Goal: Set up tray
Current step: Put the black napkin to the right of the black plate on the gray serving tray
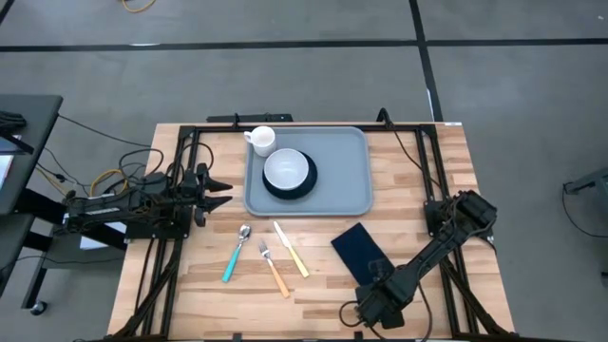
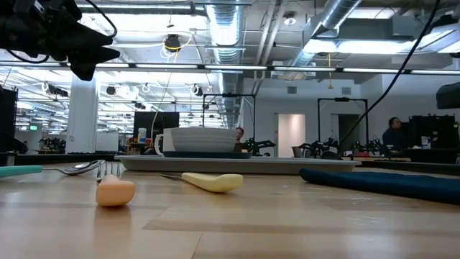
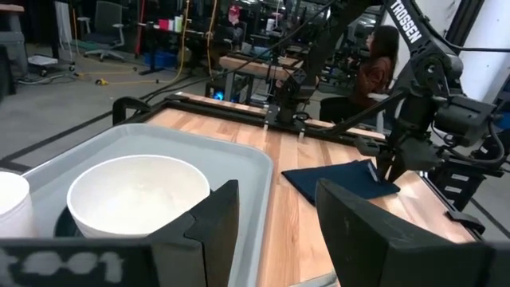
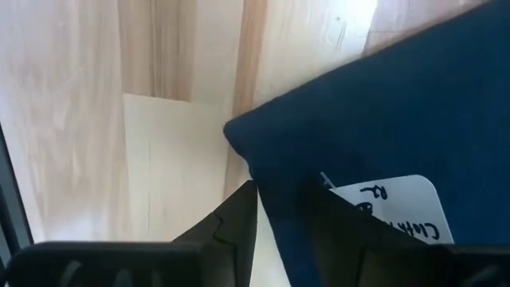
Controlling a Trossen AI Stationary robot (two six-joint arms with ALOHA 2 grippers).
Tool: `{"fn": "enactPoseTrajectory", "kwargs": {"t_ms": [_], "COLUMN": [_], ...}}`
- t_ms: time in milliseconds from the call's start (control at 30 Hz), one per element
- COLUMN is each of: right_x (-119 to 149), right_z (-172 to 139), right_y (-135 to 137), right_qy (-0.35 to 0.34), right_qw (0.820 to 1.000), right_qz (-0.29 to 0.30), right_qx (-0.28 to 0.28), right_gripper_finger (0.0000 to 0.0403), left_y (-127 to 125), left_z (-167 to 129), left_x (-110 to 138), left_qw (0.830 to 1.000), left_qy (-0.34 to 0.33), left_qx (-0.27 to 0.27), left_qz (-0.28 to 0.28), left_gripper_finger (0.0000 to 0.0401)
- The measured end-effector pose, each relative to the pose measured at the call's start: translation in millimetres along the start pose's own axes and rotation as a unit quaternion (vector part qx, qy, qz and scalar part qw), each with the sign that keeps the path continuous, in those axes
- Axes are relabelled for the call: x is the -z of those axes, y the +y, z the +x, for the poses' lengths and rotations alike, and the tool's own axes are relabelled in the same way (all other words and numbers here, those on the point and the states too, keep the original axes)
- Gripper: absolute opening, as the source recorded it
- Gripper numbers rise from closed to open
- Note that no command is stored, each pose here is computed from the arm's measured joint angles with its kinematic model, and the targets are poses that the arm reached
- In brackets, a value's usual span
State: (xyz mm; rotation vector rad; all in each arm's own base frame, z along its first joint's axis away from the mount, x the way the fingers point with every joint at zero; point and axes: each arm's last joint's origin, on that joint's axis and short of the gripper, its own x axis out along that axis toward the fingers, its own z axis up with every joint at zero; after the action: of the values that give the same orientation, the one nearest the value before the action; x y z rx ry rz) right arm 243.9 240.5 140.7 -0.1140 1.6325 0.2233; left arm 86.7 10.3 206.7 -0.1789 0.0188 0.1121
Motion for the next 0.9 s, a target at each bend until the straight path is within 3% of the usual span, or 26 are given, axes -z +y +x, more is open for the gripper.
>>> {"fn": "enactPoseTrajectory", "kwargs": {"t_ms": [167, 333, 500, 633, 900], "right_x": [5, 10, 2, -2, -4], "right_z": [13, 18, 10, -10, -86], "right_y": [-5, -11, -21, -32, -47], "right_qy": [-0.017, -0.009, -0.005, 0.000, -0.026], "right_qw": [1.000, 1.000, 1.000, 0.999, 0.999], "right_qz": [-0.003, 0.008, 0.004, -0.016, -0.036], "right_qx": [0.007, 0.013, 0.012, 0.032, 0.015], "right_gripper_finger": [0.0085, 0.0017, 0.0008, 0.0005, 0.0001], "left_y": [-1, -1, -1, -1, -1], "left_z": [0, 0, 0, 0, 0], "left_x": [0, 0, 0, 0, 0], "left_qw": [1.000, 1.000, 1.000, 1.000, 1.000], "left_qy": [0.003, 0.004, 0.004, 0.004, 0.004], "left_qx": [0.010, 0.017, 0.017, 0.017, 0.017], "left_qz": [0.000, 0.000, 0.000, -0.001, -0.001], "left_gripper_finger": [0.0156, 0.0156, 0.0156, 0.0156, 0.0156]}}
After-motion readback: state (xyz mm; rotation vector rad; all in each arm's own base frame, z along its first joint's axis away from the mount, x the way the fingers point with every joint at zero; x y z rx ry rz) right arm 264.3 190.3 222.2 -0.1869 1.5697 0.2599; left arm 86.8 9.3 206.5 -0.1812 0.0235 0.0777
